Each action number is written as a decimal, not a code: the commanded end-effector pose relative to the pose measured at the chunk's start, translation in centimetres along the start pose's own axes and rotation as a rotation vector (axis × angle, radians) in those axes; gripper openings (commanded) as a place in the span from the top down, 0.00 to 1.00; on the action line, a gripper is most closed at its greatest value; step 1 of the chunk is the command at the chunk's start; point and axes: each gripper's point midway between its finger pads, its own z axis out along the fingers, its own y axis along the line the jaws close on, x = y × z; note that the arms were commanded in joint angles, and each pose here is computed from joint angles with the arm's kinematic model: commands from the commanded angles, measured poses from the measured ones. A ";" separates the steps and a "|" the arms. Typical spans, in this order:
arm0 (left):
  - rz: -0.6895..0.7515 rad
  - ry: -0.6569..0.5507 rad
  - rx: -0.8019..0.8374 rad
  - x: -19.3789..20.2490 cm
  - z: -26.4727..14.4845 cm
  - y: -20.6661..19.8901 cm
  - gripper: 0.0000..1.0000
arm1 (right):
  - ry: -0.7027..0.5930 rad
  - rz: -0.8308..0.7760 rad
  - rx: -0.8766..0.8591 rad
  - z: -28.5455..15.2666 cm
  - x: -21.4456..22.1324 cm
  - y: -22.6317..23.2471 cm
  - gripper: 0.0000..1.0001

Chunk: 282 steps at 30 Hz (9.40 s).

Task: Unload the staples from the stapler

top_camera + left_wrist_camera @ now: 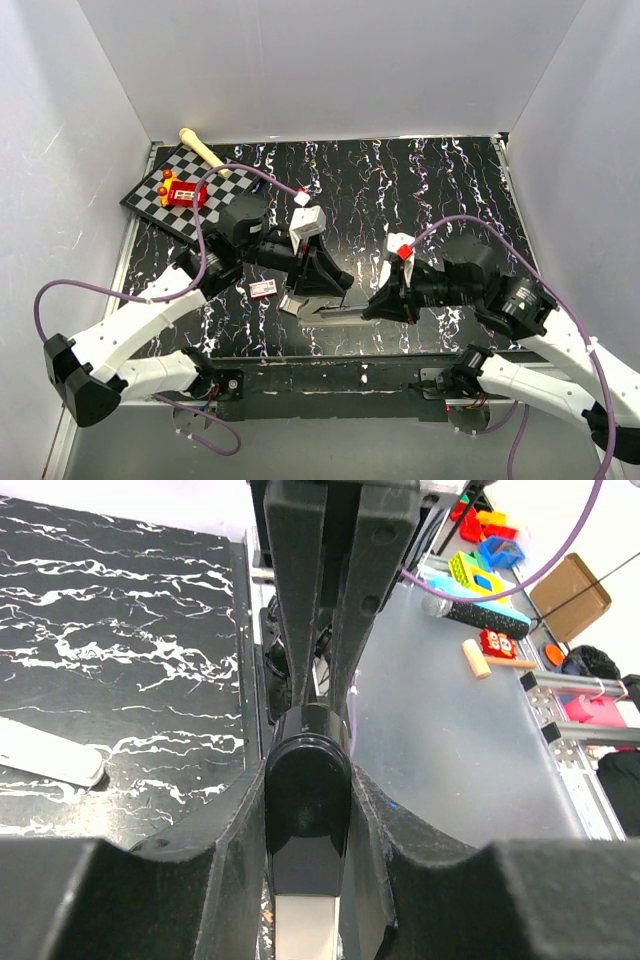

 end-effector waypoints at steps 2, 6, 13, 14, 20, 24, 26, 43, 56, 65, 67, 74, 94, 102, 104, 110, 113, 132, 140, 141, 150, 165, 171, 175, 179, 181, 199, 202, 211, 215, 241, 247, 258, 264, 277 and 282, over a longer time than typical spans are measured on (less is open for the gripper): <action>0.166 -0.200 -0.072 -6.2 -1.9 -1.0 1.00 | 0.000 0.090 -0.050 0.3 2.6 1.1 0.99; 0.159 -0.231 -0.108 -6.7 -2.0 -0.5 1.00 | -0.008 0.097 -0.039 0.2 2.6 1.0 0.99; 0.125 -0.202 -0.124 -5.6 -1.7 0.3 1.00 | -0.022 0.045 0.048 -0.8 0.1 0.0 0.92; 0.123 -0.200 -0.136 -5.4 -1.8 0.5 1.00 | -0.023 0.036 0.065 -1.1 -0.2 -0.2 0.85; 0.103 -0.168 -0.175 -4.3 -1.9 1.2 1.00 | -0.047 -0.017 0.157 -2.5 -1.9 -1.1 0.56; 0.089 -0.152 -0.237 -3.8 -2.1 2.3 1.00 | -0.053 -0.053 0.208 -3.7 -3.1 -1.5 0.48; 0.076 -0.146 -0.291 -3.5 -2.3 3.4 1.00 | -0.065 -0.059 0.234 -4.3 -4.1 -1.7 0.46; 0.004 -0.170 -0.558 -3.8 -3.3 8.7 1.00 | -0.218 0.126 0.587 -0.5 -11.4 -10.2 0.99; -0.013 -0.222 -0.663 -4.6 -3.9 10.8 1.00 | -0.264 0.268 0.709 2.5 -10.4 -14.1 0.99; -0.023 -0.261 -0.675 -5.1 -3.9 11.2 1.00 | -0.244 0.299 0.685 5.0 -9.0 -15.0 0.99; -0.020 -0.275 -0.679 -5.4 -4.0 11.3 1.00 | -0.243 0.307 0.672 5.6 -8.7 -15.1 0.99; -0.004 -0.349 -0.715 -7.2 -5.0 11.0 1.00 | -0.209 0.355 0.701 6.8 -5.1 -16.2 0.99; -0.071 -0.562 -0.913 -9.8 -7.5 14.4 1.00 | -0.312 0.454 0.610 10.7 0.0 -17.3 0.99; -0.081 -0.569 -0.981 -10.1 -7.0 17.4 1.00 | -0.341 0.462 0.497 13.7 0.0 -17.0 0.99; -0.079 -0.552 -0.989 -9.8 -6.5 18.4 1.00 | -0.358 0.454 0.462 14.2 -0.2 -16.7 0.99; -0.071 -0.508 -1.034 -9.4 -6.5 20.7 1.00 | -0.347 0.428 0.456 15.3 0.6 -17.5 0.99; -0.072 -0.496 -1.036 -9.4 -6.5 21.6 1.00 | -0.345 0.431 0.437 15.9 0.8 -17.4 0.99; -0.063 -0.438 -0.998 -10.1 -7.4 19.4 1.00 | -0.364 0.385 0.550 11.7 -0.1 -18.3 0.99; -0.050 -0.432 -0.970 -10.1 -9.1 15.5 1.00 | -0.355 0.331 0.722 6.3 -0.8 -18.4 0.99; -0.049 -0.435 -0.969 -10.1 -9.3 15.2 1.00 | -0.349 0.326 0.732 5.6 -0.8 -18.1 0.99; -0.022 -0.569 -0.928 -13.0 -11.6 10.8 1.00 | -0.302 0.363 0.592 3.8 0.1 -13.8 0.99; -0.086 -0.646 -0.939 -12.9 -12.3 10.5 1.00 | -0.358 0.577 0.351 8.4 1.1 -9.1 0.99; -0.116 -0.669 -0.915 -12.9 -12.5 9.6 1.00 | -0.412 0.624 0.454 8.9 0.2 -11.1 0.99; -0.150 -0.653 -0.898 -12.6 -12.3 9.1 1.00 | -0.447 0.628 0.506 9.1 -0.6 -12.2 0.99; -0.171 -0.643 -0.879 -12.3 -12.3 8.4 1.00 | -0.494 0.573 0.593 8.1 -2.0 -13.7 0.99; -0.182 -0.610 -0.848 -12.0 -11.8 7.8 1.00 | -0.518 0.513 0.630 7.2 -3.4 -14.1 0.99; -0.184 -0.384 -0.667 -8.2 -7.5 7.3 1.00 | -0.485 0.108 0.482 4.5 -13.6 -9.5 0.99; -0.188 -0.358 -0.694 -7.7 -7.3 8.5 1.00 | -0.430 0.103 0.542 3.3 -12.5 -10.0 0.99; -0.153 -0.310 -0.694 -7.8 -6.4 9.9 1.00 | -0.324 0.092 0.746 -1.3 -8.7 -12.7 0.99; -0.107 -0.287 -0.554 -8.1 -4.9 8.1 1.00 | -0.277 0.098 0.719 -2.1 -7.2 -12.6 0.99; 0.017 -0.097 0.056 -5.2 -0.4 -1.1 1.00 | -0.252 -0.074 -0.049 2.3 -12.5 -1.9 0.99; -0.015 0.065 0.167 -1.8 3.1 -1.9 1.00 | -0.199 -0.127 -0.122 3.9 -14.9 -1.5 0.99; 0.057 0.006 -0.029 -3.5 2.4 0.1 1.00 | -0.169 -0.106 0.017 2.7 -10.8 -3.2 0.99; 0.087 -0.051 -0.156 -4.9 1.3 1.2 1.00 | -0.224 -0.014 0.205 0.5 -8.0 -6.4 0.99; -0.009 -0.095 -0.757 -6.2 -3.7 11.7 1.00 | -0.276 0.258 0.668 -4.1 -2.7 -14.1 0.99; -0.133 -0.104 -0.930 -5.6 -7.2 16.8 1.00 | -0.234 0.376 0.810 -4.8 -0.4 -16.5 0.99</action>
